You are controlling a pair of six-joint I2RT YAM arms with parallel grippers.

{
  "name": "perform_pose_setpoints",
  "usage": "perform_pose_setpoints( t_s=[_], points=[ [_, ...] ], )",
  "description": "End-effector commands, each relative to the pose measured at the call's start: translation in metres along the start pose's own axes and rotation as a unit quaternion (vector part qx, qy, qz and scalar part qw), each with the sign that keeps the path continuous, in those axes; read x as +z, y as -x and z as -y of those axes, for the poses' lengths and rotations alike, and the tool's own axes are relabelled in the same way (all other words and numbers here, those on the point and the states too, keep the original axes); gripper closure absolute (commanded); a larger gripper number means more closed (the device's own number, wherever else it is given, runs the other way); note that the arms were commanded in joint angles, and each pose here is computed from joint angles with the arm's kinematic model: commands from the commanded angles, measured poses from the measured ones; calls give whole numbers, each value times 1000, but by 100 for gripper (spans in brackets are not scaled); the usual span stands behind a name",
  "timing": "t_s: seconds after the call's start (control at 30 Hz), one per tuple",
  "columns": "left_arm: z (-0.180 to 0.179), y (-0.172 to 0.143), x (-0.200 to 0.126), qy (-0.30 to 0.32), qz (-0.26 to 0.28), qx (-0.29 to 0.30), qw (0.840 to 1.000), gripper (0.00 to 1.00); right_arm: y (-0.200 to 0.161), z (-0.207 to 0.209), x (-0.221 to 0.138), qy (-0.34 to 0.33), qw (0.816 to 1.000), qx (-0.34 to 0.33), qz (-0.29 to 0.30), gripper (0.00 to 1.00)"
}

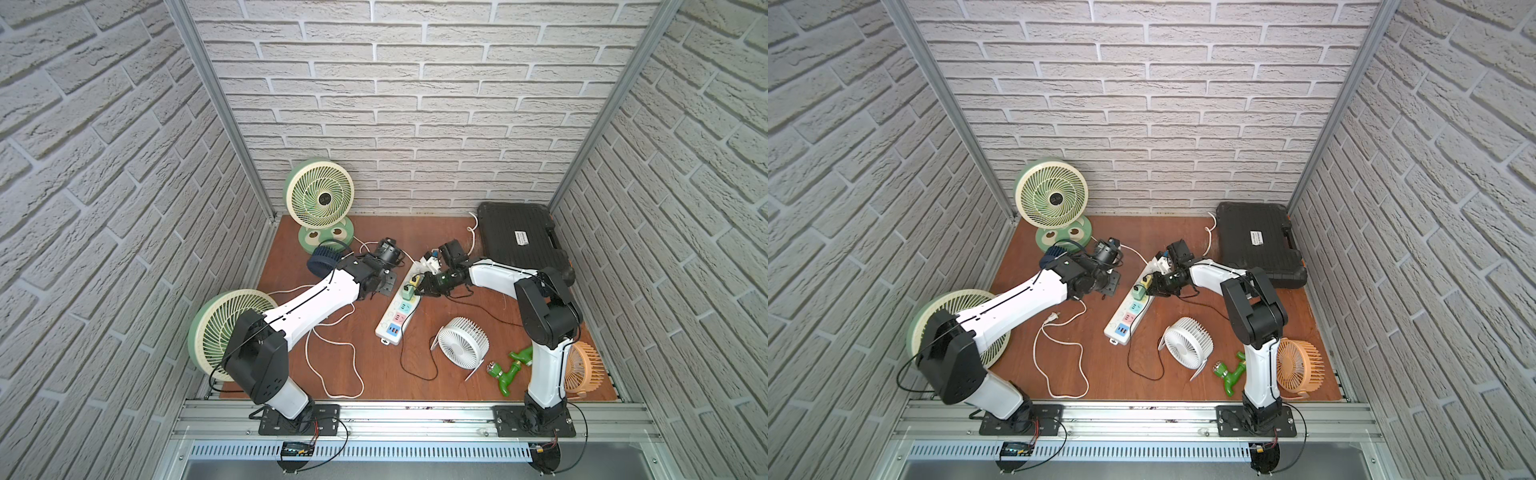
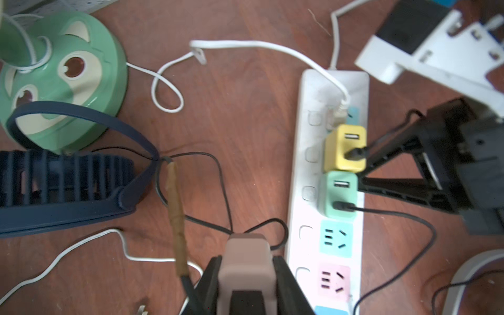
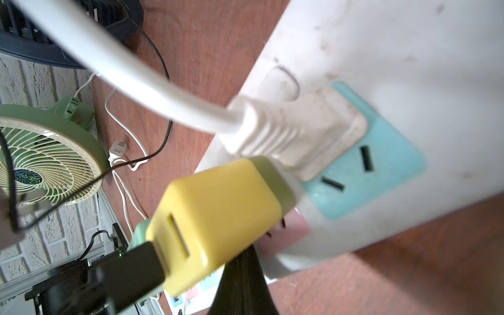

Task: Unplug the desk fan from the power strip
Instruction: Place the plug at the center of the board.

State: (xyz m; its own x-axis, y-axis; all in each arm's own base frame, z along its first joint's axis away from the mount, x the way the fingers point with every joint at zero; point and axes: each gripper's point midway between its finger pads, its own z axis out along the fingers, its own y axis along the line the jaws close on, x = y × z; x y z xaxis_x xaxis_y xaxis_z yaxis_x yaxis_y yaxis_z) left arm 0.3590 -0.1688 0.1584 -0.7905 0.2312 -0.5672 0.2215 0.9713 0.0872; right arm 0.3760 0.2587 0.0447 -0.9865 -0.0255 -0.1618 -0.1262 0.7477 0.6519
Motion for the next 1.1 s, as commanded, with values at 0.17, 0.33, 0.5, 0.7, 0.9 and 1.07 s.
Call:
perform_pose_setpoints(
  t_s=[0.17,0.33,0.5,0.7,0.9,1.07],
  points=[
    [-50,14,11,12,17,-54,998,100,-23,36,15,-67,997,21,-29,96],
    [-65,14,34,27,2,-68,997,100,-22,35,15,-67,997,20,-27,96],
    [-65,8,61,30,-24,-69,997,100,-23,35,14,-67,997,20,-27,96],
    [-72,1,81,39,-40,-76,996,100,-23,36,15,-67,997,20,-27,96],
    [-78,-8,96,42,-55,-85,994,100,-23,34,13,-66,997,18,-25,96],
    [-81,-10,103,41,-61,-88,993,94,-23,34,12,-66,997,17,-24,96]
  ],
)
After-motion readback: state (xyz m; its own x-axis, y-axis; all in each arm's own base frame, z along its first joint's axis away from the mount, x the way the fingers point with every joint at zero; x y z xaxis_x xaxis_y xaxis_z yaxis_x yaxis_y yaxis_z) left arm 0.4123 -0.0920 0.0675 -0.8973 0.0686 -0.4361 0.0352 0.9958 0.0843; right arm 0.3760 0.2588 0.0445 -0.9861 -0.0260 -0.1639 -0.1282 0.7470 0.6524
